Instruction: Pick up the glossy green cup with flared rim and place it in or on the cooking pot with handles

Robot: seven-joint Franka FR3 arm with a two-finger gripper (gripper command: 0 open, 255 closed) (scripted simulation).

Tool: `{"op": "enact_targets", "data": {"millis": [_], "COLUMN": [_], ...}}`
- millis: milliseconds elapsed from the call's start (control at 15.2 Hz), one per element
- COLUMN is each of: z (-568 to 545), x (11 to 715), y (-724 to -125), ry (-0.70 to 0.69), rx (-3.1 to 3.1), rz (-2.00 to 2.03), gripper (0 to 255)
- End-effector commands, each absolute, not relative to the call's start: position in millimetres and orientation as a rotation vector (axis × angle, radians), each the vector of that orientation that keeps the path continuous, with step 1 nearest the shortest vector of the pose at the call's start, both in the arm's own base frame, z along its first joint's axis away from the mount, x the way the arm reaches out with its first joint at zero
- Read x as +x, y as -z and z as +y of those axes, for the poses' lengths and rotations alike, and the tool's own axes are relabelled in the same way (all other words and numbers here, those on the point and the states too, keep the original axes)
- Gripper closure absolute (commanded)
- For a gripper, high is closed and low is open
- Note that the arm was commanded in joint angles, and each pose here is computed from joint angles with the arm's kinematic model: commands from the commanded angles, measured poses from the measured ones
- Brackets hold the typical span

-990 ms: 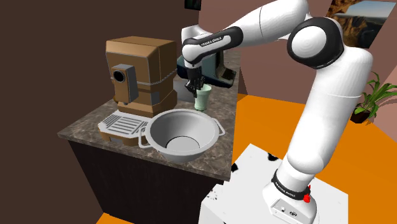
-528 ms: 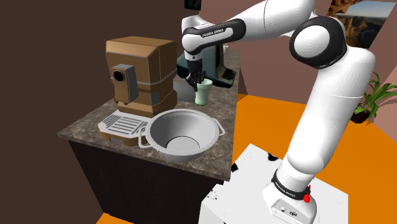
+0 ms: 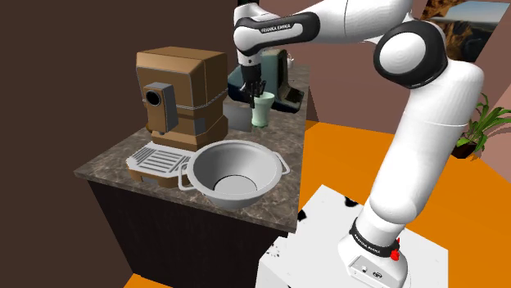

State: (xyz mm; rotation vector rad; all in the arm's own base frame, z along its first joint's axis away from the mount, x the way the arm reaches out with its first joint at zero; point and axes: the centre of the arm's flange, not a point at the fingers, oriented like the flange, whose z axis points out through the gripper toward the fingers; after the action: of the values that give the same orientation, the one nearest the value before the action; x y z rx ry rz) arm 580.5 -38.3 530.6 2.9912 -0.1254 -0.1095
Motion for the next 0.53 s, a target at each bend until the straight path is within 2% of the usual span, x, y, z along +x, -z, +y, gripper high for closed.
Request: {"op": "enact_targets", "data": {"millis": [0,462], "z": [-38,-26], "x": [580,575], "y": [-541,-575], "ry": [0.11,0.11], "rx": [2.991,2.991], "rz": [-0.126,-0.126], "gripper": [255,255]}}
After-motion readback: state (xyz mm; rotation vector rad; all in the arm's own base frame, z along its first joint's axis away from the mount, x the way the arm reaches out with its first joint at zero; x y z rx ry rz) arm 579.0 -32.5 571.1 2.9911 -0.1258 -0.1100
